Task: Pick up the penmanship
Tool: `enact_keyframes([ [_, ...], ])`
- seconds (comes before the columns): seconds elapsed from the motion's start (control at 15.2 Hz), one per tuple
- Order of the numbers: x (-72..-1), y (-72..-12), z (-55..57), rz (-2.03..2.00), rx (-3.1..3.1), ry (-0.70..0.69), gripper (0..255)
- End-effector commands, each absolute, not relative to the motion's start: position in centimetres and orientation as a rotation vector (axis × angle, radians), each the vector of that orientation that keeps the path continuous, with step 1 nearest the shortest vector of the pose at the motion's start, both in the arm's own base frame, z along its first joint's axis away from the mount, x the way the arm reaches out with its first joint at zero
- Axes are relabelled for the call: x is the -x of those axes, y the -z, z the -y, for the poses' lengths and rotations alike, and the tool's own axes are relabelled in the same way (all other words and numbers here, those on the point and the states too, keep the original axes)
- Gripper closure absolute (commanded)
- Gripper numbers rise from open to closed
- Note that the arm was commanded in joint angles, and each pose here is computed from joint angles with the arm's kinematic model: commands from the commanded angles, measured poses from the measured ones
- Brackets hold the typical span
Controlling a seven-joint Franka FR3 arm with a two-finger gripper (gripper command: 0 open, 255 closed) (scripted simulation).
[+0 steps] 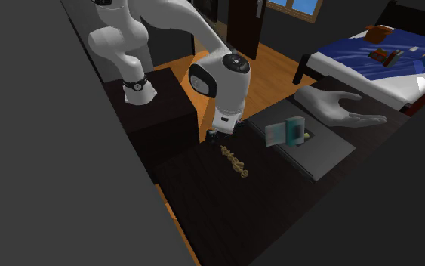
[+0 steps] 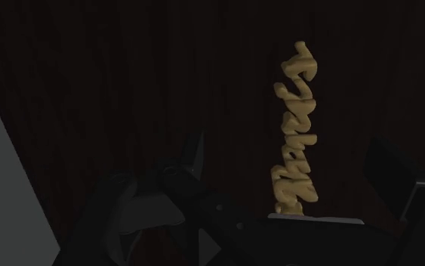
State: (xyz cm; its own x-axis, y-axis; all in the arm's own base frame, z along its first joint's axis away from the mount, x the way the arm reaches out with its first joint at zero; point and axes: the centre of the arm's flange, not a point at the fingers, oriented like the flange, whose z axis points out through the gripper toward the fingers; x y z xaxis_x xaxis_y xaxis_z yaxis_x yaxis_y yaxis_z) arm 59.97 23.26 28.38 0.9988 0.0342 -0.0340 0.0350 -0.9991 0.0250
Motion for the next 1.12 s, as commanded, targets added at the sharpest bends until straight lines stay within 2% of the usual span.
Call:
enact_keyframes([
  [0.0, -61.3, -26.6, -24.7, -0.052, -3.114, 0.062, 0],
  [0.73, -62.3, -21.2, -25.7, -0.051, -3.113, 0.069, 0],
  [0.79, -62.3, -21.2, -25.7, -0.051, -3.113, 0.069, 255],
  [1.06, -62.4, -21.2, -25.7, -0.051, -3.113, 0.069, 255],
])
